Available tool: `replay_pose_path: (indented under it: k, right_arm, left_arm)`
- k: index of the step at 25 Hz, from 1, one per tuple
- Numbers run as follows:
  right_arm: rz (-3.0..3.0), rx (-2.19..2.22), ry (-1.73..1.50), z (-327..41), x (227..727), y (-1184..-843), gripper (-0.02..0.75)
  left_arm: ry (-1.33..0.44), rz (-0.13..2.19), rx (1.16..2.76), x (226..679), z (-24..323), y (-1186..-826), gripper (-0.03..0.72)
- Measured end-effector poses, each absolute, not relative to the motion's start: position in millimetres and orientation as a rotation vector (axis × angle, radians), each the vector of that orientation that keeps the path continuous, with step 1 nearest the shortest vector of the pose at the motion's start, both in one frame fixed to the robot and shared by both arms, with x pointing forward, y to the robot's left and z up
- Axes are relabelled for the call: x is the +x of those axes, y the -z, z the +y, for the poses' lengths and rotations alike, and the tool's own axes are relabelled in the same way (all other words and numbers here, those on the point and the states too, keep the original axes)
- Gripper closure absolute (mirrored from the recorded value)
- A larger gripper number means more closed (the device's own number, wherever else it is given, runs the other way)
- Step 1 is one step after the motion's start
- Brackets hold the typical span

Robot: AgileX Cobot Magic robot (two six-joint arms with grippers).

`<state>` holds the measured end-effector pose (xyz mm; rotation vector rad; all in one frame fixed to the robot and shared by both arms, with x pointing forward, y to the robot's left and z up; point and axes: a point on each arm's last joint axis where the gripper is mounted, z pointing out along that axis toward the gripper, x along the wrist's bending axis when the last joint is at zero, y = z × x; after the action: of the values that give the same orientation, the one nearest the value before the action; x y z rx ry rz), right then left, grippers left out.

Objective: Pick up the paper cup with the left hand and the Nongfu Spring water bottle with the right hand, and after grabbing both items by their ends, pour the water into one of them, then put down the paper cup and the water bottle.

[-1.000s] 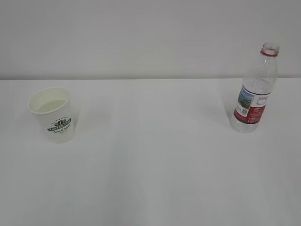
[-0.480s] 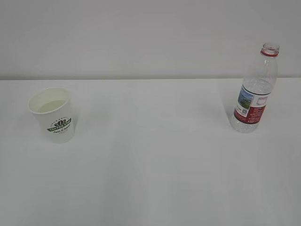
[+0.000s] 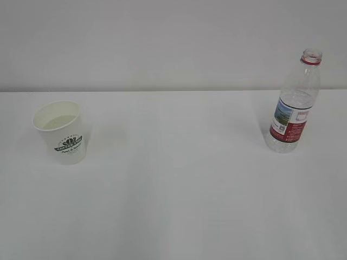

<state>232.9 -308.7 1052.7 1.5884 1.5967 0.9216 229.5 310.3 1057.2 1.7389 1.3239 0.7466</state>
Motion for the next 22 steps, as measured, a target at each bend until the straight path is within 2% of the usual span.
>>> replay_pose_path:
  k: [22]
  right_arm:
    - [1.619,1.611,-0.895,-308.7,233.9,-1046.8,0.170]
  left_arm:
    - [-0.735,1.282,1.692,230.9,306.9,-1061.4,0.307]
